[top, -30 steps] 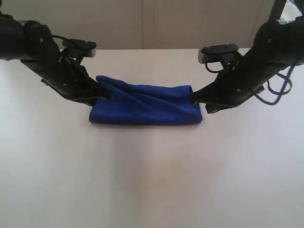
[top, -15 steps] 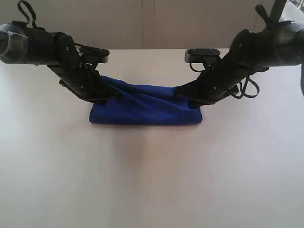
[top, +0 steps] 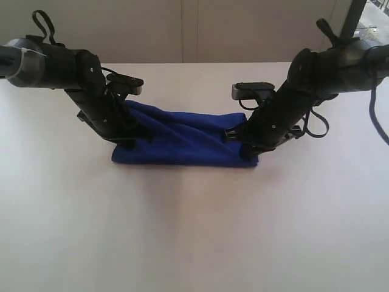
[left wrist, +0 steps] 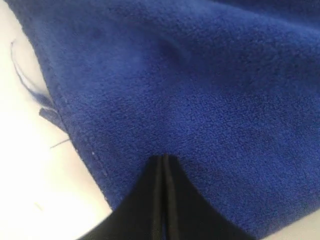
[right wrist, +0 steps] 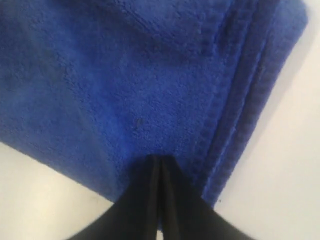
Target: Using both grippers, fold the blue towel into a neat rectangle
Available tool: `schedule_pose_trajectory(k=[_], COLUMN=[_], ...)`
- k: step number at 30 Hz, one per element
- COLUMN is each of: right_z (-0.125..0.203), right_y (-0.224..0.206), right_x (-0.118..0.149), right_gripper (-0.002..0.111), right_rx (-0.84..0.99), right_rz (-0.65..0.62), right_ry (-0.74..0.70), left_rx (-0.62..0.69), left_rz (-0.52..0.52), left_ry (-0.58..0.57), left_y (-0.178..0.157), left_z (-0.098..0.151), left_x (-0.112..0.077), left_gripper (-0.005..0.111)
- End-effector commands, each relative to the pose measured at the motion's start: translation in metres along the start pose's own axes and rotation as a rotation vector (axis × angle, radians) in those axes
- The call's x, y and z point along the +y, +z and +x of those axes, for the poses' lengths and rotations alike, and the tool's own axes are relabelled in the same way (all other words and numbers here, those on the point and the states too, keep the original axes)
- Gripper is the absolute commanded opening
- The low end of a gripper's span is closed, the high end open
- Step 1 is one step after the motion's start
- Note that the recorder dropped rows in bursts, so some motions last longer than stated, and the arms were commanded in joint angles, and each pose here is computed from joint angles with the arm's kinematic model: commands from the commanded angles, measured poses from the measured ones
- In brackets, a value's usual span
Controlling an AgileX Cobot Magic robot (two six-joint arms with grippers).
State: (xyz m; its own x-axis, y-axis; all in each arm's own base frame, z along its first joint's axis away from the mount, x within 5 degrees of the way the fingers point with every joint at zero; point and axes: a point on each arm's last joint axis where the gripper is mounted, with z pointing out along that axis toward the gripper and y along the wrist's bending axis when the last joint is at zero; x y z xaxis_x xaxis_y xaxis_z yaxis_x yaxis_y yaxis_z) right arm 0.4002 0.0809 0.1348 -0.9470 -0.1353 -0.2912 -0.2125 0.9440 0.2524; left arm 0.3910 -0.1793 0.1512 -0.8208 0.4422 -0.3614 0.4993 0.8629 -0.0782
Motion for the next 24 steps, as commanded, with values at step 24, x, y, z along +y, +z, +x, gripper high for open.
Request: schedule_pose_trajectory(k=[24], right_z=[-0.021], right_y=[-0.042], right_x=[0.016], right_gripper=[0.000], right_rx=[-0.190], right_rz=[0.031], right_ry=[-0.191], left_rx=[0.104], left_rz=[-0.016], left_ry=[0.109], left_y=[-0.028], left_z=[0.009], left_x=[0.000], left_gripper=[0.000])
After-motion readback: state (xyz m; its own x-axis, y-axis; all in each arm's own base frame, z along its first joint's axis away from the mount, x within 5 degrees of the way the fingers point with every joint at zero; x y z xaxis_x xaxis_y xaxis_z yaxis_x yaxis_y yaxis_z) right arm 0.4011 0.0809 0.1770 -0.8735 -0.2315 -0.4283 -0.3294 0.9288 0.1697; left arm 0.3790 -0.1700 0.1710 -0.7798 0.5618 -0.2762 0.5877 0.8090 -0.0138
